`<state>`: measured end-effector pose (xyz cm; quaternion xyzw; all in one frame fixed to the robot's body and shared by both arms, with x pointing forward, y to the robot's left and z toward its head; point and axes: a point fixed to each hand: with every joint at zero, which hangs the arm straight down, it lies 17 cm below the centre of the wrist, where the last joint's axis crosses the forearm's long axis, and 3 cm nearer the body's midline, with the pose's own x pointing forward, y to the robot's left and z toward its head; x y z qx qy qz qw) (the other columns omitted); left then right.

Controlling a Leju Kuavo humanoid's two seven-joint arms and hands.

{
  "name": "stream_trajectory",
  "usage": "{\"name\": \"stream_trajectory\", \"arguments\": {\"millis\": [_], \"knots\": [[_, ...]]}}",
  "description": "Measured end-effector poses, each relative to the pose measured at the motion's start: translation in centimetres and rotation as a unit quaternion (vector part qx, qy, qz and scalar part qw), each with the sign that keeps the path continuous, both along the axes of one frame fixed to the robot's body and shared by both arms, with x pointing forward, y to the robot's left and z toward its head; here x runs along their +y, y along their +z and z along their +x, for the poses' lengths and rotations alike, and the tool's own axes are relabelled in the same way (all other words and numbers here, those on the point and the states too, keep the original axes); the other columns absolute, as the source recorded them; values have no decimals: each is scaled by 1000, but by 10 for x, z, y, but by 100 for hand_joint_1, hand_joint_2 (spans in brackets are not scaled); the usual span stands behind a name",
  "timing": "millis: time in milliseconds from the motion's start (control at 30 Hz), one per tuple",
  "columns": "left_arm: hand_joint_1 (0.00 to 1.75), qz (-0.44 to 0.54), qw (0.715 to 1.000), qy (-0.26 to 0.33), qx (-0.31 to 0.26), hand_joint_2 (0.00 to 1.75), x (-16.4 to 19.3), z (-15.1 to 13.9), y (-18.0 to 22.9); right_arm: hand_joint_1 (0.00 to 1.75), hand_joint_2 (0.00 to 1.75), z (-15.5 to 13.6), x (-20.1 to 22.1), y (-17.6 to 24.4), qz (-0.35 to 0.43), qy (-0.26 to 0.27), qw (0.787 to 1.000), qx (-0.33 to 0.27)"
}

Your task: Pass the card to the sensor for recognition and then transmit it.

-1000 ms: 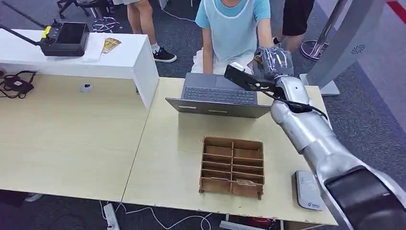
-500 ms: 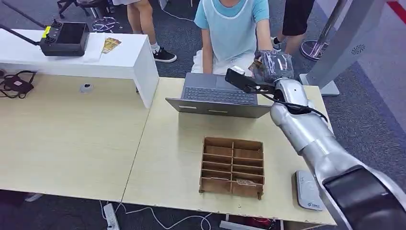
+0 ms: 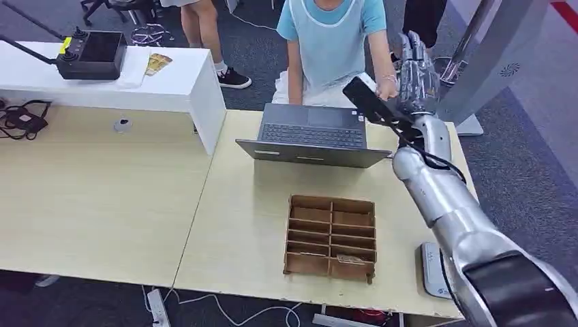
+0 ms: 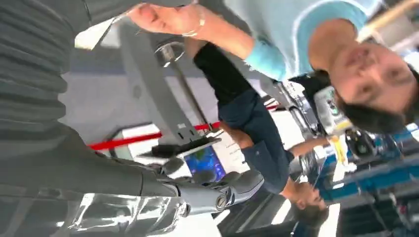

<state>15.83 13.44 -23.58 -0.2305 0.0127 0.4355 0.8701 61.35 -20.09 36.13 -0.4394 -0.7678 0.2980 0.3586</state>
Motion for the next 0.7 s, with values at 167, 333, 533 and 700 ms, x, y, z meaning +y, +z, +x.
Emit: {"name": "stream_trajectory", "arguments": {"millis": [167,333,533,700], "knots": [[0,1,1000,4,2,175,1,-1,-1,0,175,-29,-15,-2,147,62,987,-6],[0,-2,998,54,15,175,8,-3,-4,0,175,-62,-25,-24,348,172,921,44],[0,-13,989,143,38,175,20,-6,-7,0,175,-105,-43,-43,474,258,839,64],[0,-31,973,221,62,175,27,-6,-9,0,175,-139,-79,-67,510,265,816,64]]}}
